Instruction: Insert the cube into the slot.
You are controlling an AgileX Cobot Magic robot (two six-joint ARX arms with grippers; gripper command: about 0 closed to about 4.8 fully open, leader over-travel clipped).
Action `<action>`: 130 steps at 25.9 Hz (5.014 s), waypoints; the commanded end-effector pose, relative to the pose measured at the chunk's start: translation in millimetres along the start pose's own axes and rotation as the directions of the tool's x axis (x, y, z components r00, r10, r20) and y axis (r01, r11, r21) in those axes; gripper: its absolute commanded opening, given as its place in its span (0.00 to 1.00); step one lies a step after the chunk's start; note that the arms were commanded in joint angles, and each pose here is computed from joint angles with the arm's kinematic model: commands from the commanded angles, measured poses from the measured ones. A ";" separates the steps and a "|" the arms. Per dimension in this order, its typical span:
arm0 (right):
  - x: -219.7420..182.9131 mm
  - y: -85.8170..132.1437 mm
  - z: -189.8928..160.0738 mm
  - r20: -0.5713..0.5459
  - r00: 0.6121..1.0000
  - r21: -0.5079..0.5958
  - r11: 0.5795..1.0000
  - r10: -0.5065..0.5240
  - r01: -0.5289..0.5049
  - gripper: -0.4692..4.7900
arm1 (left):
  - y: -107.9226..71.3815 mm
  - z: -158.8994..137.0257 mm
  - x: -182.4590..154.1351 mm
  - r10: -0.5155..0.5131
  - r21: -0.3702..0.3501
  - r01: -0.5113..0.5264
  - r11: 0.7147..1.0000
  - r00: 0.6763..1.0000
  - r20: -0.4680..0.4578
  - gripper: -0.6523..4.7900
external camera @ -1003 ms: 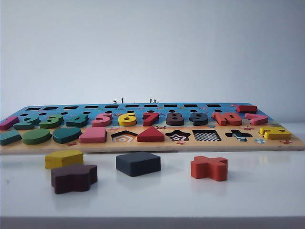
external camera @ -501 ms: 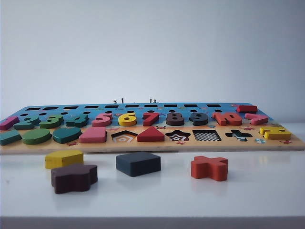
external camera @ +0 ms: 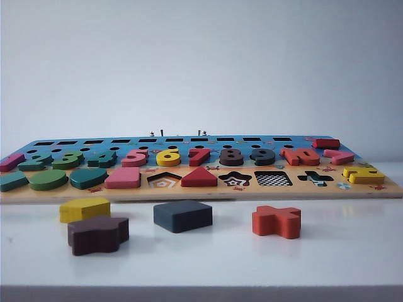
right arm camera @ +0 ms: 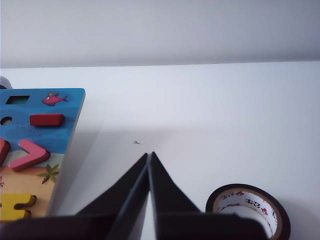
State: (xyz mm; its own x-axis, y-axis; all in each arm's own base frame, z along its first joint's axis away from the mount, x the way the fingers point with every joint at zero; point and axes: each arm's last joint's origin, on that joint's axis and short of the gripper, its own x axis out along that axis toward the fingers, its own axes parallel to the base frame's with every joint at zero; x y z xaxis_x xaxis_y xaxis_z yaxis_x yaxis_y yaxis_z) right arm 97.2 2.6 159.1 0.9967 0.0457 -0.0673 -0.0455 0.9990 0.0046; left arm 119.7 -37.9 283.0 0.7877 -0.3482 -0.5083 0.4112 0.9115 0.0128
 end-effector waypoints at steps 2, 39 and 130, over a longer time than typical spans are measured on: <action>-0.2 -0.1 1.1 0.011 1.000 0.001 1.000 -0.004 0.004 0.08 | -5.3 6.3 -4.5 -0.091 0.008 0.092 0.996 0.991 -0.100 0.15; -43.8 13.9 95.9 0.152 0.888 0.222 0.860 0.435 -0.459 0.35 | -25.3 41.9 -6.5 -0.479 -0.097 0.474 0.875 0.818 -0.318 0.15; 50.9 248.8 53.6 -0.868 0.362 0.031 0.766 0.339 -0.642 0.78 | -25.3 41.9 -6.3 -0.478 -0.100 0.472 0.876 0.819 -0.317 0.15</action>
State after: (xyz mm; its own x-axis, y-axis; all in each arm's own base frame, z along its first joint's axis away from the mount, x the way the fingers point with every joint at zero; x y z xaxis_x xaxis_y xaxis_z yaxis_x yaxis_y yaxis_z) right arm 139.3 252.0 208.5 0.2739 0.3466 -0.8971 -0.6718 0.7365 0.0795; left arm 123.5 -67.7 320.2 0.3004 -0.6429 -0.7046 0.6803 0.6621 -0.3141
